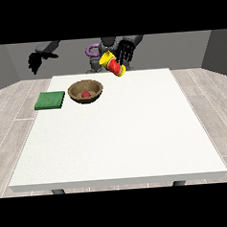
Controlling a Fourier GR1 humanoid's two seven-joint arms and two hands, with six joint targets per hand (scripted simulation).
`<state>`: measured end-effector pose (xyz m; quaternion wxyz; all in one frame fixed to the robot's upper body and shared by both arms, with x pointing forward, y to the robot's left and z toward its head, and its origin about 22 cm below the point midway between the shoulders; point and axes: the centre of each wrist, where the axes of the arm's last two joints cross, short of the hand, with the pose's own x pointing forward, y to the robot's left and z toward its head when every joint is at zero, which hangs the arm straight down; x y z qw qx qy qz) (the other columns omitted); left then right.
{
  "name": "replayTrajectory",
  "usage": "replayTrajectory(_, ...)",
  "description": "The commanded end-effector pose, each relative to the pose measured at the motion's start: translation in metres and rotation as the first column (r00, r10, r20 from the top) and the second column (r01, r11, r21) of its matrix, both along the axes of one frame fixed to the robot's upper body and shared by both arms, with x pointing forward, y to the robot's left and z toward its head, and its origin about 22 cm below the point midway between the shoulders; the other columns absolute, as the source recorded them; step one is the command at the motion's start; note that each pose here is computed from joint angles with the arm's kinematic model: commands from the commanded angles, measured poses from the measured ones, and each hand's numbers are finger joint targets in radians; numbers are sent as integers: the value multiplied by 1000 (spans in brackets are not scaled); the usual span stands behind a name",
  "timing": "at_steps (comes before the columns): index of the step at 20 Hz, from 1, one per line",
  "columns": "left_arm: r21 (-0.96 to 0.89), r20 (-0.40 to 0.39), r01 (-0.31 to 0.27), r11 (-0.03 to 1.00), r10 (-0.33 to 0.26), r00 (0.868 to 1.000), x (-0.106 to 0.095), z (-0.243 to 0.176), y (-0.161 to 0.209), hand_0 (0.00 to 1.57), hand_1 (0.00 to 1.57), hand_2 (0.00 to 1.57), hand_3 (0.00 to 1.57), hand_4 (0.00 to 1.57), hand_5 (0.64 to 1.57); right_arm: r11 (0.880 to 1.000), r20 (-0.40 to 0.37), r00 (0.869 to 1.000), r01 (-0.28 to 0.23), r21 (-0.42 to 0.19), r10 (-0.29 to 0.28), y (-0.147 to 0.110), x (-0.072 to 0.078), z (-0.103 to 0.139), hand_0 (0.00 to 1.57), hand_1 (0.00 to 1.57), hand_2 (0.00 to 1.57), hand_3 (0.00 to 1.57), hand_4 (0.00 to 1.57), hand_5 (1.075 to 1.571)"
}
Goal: Pick the cup and pour the ball into the bowl, then pick the bowl and place it on the pad
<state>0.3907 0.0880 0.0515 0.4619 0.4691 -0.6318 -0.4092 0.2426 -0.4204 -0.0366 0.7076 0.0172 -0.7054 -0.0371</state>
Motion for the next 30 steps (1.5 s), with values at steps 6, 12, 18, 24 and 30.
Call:
replayTrajectory(6,-779,-29,-17,626,-10,1000,-29,-9,42,0,0,0,0,0,1556,999,90,996,-29,26,26,58,42,9,0,0,0,0,293,1570)
replayTrajectory(12,-887,54,158,434,-241,969,-58,-39,63,0,0,0,0,0,1565,994,55,994,89,58,-92,104,52,-2,0,0,0,0,295,1570)
replayTrajectory(18,-884,86,200,422,-273,958,-54,-39,90,0,0,0,0,0,1564,991,70,991,111,68,-116,136,75,-8,0,0,0,0,315,1569)
replayTrajectory(24,-878,111,231,420,-290,951,-52,-18,118,0,0,0,0,0,1564,984,63,984,165,66,-169,117,82,-22,0,0,0,0,244,1566)
replayTrajectory(30,-885,71,184,428,-266,961,-54,-9,130,0,0,0,0,0,1566,989,7,991,130,72,-130,111,63,-50,0,0,0,0,116,1563)
